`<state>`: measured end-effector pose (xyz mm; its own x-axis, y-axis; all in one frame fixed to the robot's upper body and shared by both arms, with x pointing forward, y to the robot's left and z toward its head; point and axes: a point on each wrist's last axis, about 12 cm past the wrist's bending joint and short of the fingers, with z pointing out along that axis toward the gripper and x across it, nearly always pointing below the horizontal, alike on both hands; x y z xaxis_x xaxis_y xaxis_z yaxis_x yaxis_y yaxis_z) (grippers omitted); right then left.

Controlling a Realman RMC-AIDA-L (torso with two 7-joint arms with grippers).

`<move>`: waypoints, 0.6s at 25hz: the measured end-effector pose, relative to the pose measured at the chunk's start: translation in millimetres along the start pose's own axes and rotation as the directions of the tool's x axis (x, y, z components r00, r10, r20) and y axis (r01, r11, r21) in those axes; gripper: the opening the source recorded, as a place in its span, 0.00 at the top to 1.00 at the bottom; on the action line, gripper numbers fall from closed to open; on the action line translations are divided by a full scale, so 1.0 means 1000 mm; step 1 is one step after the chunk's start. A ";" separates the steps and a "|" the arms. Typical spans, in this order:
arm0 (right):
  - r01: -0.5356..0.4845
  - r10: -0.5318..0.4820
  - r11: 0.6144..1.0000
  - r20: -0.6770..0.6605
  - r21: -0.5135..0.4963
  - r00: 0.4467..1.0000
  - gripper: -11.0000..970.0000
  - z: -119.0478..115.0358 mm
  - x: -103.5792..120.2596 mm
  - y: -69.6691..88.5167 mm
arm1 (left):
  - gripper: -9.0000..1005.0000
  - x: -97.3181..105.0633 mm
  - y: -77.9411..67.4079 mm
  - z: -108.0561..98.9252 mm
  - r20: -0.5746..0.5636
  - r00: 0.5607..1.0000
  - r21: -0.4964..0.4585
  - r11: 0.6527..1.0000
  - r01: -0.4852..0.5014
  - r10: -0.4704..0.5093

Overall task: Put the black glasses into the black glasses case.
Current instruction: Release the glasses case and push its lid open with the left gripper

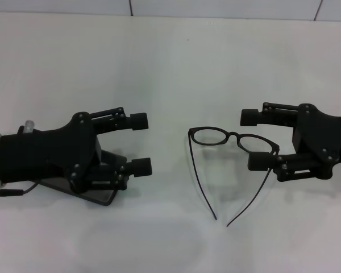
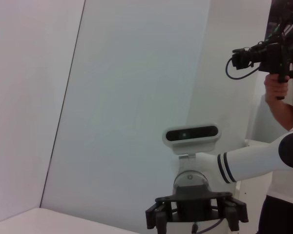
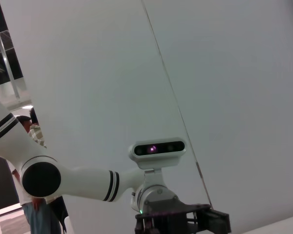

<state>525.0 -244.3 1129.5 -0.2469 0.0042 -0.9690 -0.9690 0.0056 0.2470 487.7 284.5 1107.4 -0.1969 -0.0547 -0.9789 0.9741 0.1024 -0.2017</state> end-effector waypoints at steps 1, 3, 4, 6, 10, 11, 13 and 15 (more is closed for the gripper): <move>-0.001 0.001 1.000 0.001 0.002 1.000 0.13 0.000 0.000 0.000 | 0.19 0.000 0.000 0.000 0.001 1.000 0.000 1.000 0.000 0.000; -0.003 0.003 1.000 0.003 0.009 1.000 0.13 -0.002 0.001 0.000 | 0.19 0.000 0.000 0.000 0.004 1.000 -0.001 1.000 -0.001 0.001; -0.002 0.002 1.000 0.008 0.013 1.000 0.13 -0.002 0.002 0.001 | 0.19 -0.001 0.000 0.000 0.005 1.000 0.000 1.000 -0.001 0.001; 0.001 -0.001 1.000 0.015 0.019 1.000 0.13 -0.003 0.002 0.001 | 0.19 -0.001 0.000 0.000 0.006 1.000 0.000 1.000 -0.003 0.003; 0.003 -0.004 0.999 0.027 0.032 1.000 0.13 -0.006 0.004 0.003 | 0.19 -0.004 0.002 -0.001 0.024 1.000 -0.015 1.000 -0.016 0.017; 0.003 -0.004 0.999 0.029 0.034 1.000 0.13 -0.006 0.005 0.003 | 0.19 -0.006 0.002 -0.001 0.033 0.999 -0.022 1.000 -0.020 0.021; 0.007 -0.009 0.999 0.036 0.047 0.999 0.13 -0.009 0.006 0.004 | 0.19 -0.014 0.005 -0.002 0.047 0.998 -0.037 0.999 -0.031 0.033; 0.006 -0.009 0.998 0.039 0.068 0.999 0.13 -0.011 0.008 0.004 | 0.19 -0.028 0.009 -0.003 0.036 0.998 -0.038 0.998 -0.051 0.053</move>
<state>519.2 -255.5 1123.0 -0.2381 0.0436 -0.9703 -0.9678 0.0732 0.2408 501.6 289.9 1133.2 -0.1413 -0.0850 -0.9863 0.9780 0.1424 -0.1524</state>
